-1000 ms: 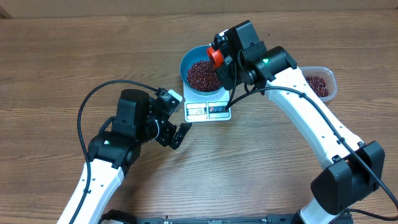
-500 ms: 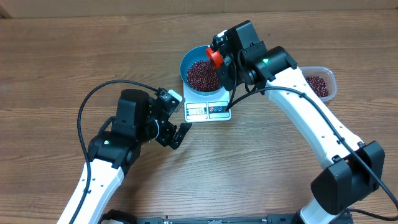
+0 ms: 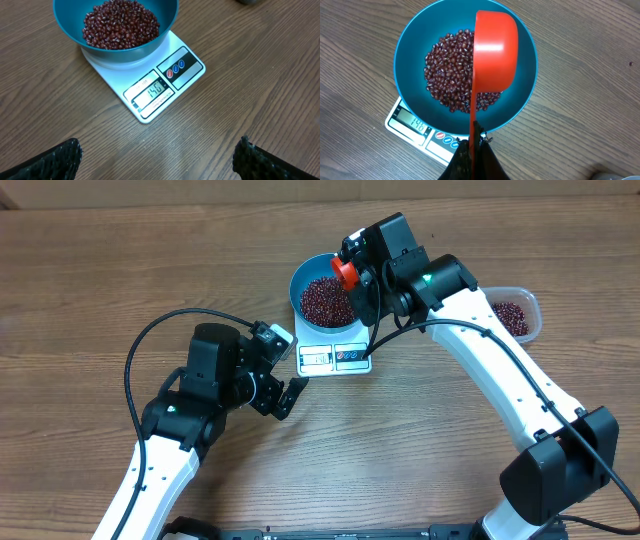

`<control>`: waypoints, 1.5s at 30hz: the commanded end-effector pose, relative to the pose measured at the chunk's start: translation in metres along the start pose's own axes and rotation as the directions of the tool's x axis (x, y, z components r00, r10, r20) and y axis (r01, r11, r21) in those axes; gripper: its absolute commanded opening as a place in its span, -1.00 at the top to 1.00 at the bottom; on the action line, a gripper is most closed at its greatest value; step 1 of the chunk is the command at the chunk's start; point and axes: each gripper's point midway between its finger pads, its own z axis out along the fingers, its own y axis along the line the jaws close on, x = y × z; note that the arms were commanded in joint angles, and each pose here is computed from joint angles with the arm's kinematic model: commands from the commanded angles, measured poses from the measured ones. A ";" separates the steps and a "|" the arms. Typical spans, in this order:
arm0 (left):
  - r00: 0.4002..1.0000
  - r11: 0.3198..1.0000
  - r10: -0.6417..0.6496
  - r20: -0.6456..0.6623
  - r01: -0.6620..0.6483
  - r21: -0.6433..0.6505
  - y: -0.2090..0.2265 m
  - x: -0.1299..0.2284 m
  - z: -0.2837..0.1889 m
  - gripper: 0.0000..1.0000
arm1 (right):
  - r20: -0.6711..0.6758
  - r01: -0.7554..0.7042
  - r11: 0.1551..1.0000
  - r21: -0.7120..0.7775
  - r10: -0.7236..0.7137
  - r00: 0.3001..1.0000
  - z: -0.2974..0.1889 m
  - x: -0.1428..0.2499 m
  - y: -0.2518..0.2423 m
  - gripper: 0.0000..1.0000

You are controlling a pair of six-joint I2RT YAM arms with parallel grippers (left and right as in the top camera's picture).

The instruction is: Scoop item into bowl and weigh 150g on scale

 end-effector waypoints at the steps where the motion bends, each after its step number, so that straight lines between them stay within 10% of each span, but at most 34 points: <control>1: 1.000 1.000 -0.020 -0.006 0.020 0.005 0.001 0.002 0.002 -0.99 | 0.040 0.012 1.000 0.009 -0.012 0.999 -0.008 -0.014 0.000 0.93; 23: 1.000 1.000 -0.020 -0.006 0.020 0.005 0.001 0.002 0.002 -0.99 | 0.042 0.000 1.000 0.001 0.000 0.999 -0.008 -0.014 0.001 0.93; 45: 1.000 1.000 -0.020 -0.006 0.020 0.005 0.001 0.002 0.002 -0.99 | 0.145 -0.168 0.906 -0.388 0.240 0.960 -0.060 -0.022 -0.028 0.93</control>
